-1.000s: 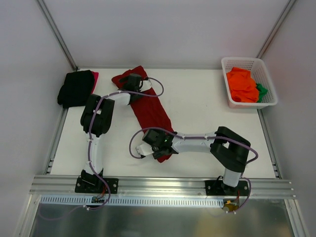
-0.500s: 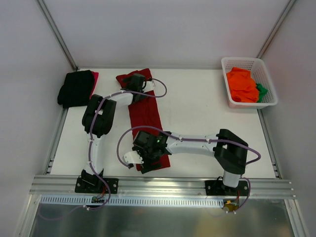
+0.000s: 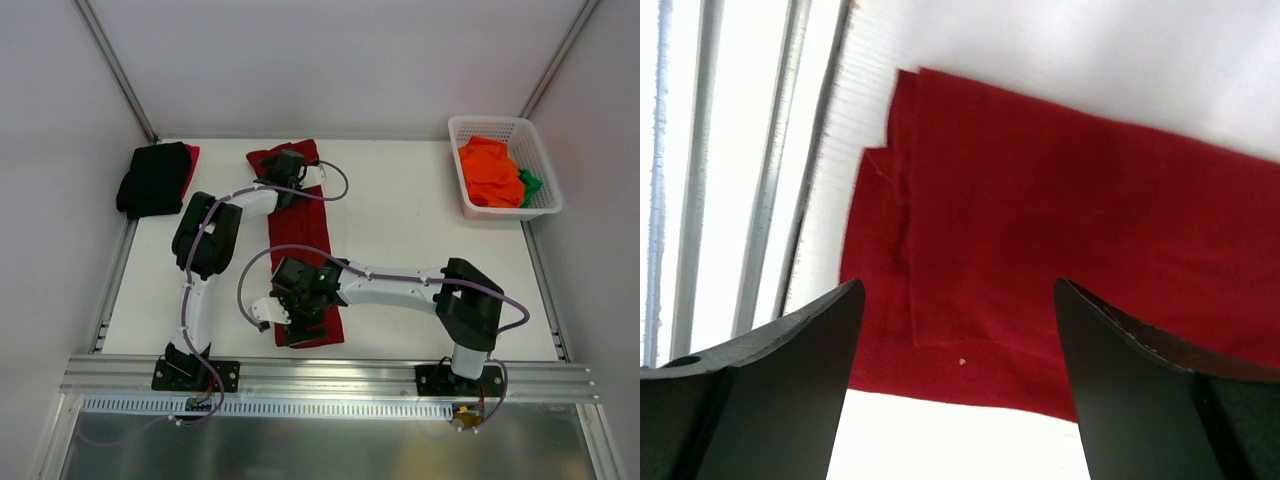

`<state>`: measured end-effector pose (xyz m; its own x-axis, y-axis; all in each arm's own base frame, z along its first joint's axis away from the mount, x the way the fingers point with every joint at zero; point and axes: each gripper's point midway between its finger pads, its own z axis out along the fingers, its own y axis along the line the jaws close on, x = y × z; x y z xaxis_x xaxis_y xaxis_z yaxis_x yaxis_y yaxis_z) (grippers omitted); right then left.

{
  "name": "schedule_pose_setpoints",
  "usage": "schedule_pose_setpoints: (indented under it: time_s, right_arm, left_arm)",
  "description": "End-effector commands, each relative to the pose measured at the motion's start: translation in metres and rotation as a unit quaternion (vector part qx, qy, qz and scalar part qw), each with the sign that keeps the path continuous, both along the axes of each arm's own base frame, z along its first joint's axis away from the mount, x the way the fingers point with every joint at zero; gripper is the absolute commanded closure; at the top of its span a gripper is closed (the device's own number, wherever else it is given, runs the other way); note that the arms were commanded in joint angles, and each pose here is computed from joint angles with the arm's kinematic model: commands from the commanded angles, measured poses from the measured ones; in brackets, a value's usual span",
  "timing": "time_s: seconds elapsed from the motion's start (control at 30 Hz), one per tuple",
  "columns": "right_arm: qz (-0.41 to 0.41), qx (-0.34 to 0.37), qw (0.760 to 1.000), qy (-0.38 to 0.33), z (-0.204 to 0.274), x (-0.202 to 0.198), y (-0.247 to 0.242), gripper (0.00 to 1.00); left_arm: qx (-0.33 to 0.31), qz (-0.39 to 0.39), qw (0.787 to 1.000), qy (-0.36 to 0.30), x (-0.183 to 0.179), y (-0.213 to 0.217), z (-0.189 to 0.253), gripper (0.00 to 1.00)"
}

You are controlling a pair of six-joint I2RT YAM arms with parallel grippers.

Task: Fold and stack the t-shirts
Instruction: Fold the tshirt

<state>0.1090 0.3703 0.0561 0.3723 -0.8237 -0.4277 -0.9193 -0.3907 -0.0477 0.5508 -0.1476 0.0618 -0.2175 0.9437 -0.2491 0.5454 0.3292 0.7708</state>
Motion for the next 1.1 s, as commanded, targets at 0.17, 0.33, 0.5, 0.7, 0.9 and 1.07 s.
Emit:
schedule_pose_setpoints:
  time_s: [0.17,0.33,0.5,0.7,0.9,1.07]
  right_arm:
    - [-0.023,0.026,0.999,0.009,0.02,0.006,-0.003,0.2]
    - [-0.035,0.028,0.999,0.013,0.022,0.01,-0.007,0.2]
    - [-0.049,0.035,0.998,0.008,0.029,0.016,-0.014,0.2]
    - [-0.069,0.039,0.997,-0.002,0.032,0.028,-0.018,0.2]
    - [-0.085,0.055,0.995,-0.021,0.048,0.04,-0.021,0.2]
    - [-0.106,0.063,0.992,-0.039,0.061,0.053,-0.027,0.2]
  left_arm:
    - [-0.02,-0.042,0.999,0.008,0.0,-0.051,-0.008,0.01]
    - [-0.034,-0.056,0.998,0.008,0.006,-0.079,-0.007,0.01]
    - [-0.043,-0.053,0.998,0.007,0.007,-0.085,-0.006,0.01]
    - [-0.127,-0.033,0.99,-0.058,0.012,-0.074,0.072,0.01]
    - [-0.237,-0.019,0.959,-0.156,-0.007,-0.032,0.197,0.01]
    - [-0.28,-0.019,0.935,-0.216,-0.042,-0.006,0.28,0.01]
